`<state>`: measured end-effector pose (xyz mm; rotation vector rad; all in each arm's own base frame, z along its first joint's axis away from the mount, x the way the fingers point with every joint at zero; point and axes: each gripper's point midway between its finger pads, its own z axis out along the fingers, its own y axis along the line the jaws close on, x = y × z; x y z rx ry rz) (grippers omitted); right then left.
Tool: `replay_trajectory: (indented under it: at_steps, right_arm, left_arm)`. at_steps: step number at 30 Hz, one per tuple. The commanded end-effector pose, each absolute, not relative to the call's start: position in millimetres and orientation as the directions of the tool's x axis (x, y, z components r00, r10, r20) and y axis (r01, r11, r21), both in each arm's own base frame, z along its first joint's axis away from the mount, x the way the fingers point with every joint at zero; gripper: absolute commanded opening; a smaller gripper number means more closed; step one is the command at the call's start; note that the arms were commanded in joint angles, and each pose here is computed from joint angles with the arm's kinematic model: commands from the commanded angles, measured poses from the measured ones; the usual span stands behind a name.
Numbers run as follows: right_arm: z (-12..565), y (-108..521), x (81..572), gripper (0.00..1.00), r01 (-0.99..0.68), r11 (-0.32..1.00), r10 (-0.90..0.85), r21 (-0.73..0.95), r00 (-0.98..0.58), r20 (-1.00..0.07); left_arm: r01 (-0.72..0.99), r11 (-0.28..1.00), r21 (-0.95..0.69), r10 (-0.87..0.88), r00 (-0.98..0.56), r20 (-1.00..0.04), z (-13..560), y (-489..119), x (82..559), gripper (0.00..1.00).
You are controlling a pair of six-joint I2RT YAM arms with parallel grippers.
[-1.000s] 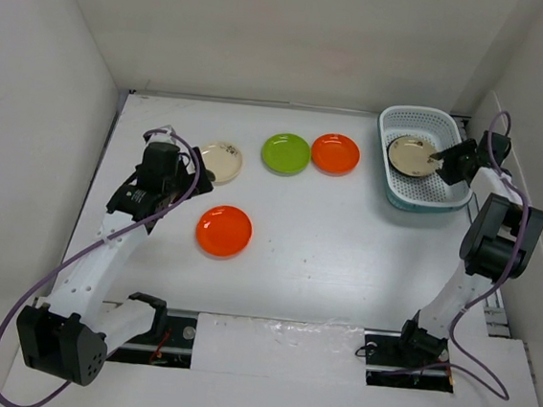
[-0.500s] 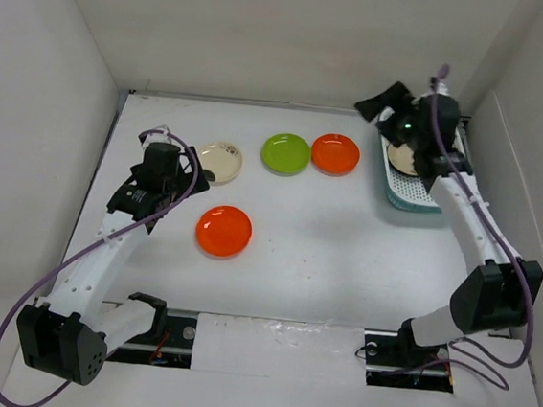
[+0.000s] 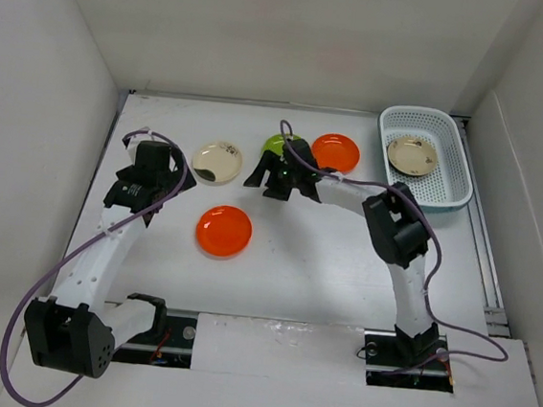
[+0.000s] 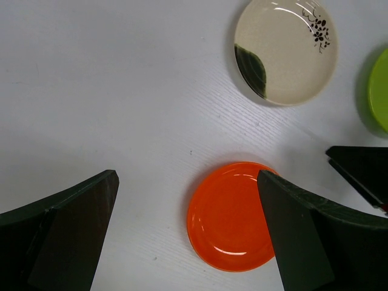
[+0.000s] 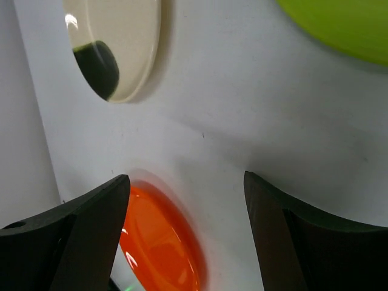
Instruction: Place the plates into the plastic bin on the countertop
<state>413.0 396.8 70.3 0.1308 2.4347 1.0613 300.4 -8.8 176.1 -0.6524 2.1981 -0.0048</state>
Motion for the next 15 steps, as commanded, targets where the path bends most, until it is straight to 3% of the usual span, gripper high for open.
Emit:
replay_trajectory:
  at_steps: [1, 15]
  right_arm:
    - [129.3, 429.9, 439.7, 0.81, -0.180, 0.588, 0.333, 0.788, -0.834, -0.440]
    - [60.1, 464.4, 471.8, 0.67, 0.003, 0.587, 0.390, 0.810, -0.877, -0.280]
  left_arm:
    - [-0.445, 0.861, -0.245, -0.463, -0.485, -0.742, 193.3, -8.1, 302.7, 1.00]
    - [-0.405, 0.875, -0.263, -0.453, -0.497, -0.741, 196.4, -14.8, 303.3, 1.00]
